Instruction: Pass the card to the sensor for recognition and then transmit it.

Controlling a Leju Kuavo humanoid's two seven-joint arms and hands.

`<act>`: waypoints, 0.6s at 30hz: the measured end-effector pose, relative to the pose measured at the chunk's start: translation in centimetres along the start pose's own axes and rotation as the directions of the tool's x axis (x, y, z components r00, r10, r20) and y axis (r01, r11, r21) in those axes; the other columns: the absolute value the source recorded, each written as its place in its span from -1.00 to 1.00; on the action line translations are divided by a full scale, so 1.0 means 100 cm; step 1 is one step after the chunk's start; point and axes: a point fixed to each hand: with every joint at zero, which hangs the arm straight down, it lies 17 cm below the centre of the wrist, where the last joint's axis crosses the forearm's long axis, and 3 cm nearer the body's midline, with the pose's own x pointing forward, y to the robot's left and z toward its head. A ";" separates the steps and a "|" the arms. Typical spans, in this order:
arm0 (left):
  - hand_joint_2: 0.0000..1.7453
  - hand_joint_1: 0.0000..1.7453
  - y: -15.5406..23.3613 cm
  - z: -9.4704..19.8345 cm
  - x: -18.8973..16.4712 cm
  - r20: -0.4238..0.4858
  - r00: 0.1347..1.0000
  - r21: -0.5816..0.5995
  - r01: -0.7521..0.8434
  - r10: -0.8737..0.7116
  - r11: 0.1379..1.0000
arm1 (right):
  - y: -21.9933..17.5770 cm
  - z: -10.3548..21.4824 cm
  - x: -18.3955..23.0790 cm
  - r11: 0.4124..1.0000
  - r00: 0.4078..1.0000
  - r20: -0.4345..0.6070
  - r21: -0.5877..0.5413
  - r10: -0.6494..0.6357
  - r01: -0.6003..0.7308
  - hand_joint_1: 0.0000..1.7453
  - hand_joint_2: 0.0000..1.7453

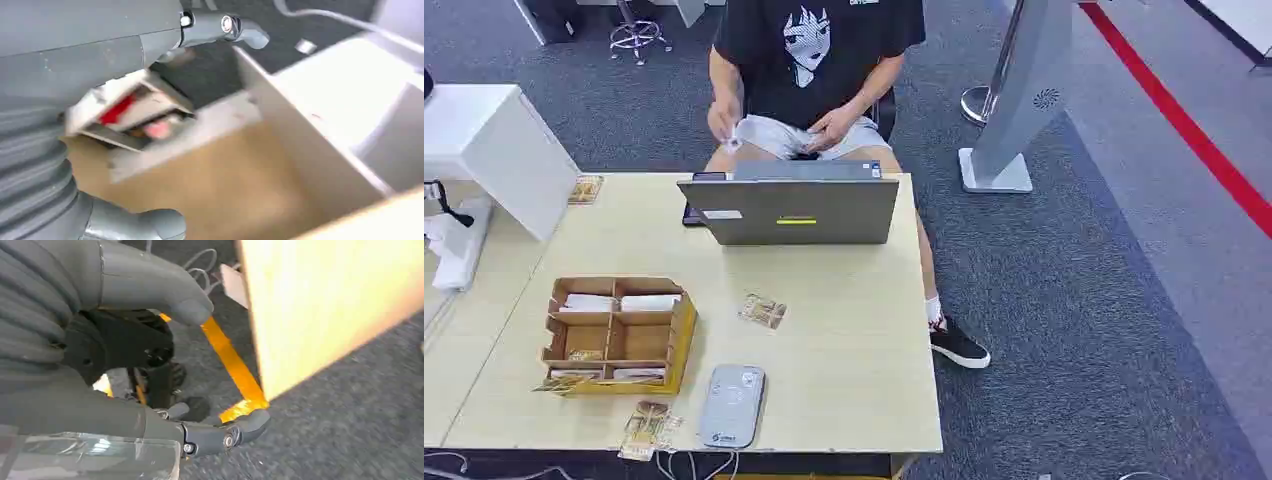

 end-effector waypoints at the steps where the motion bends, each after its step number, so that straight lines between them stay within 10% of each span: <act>1: 1.00 -1.00 -0.003 0.000 0.004 0.019 1.000 -0.017 -0.007 0.007 1.000 | -0.001 0.000 0.002 1.000 1.000 0.008 -0.006 -0.005 0.005 -1.00 1.00; 18: 1.00 -1.00 -0.119 0.003 0.132 0.431 0.900 -0.221 0.180 -0.070 0.958 | -0.009 -0.002 0.022 0.987 0.984 0.103 -0.062 -0.143 0.150 -1.00 1.00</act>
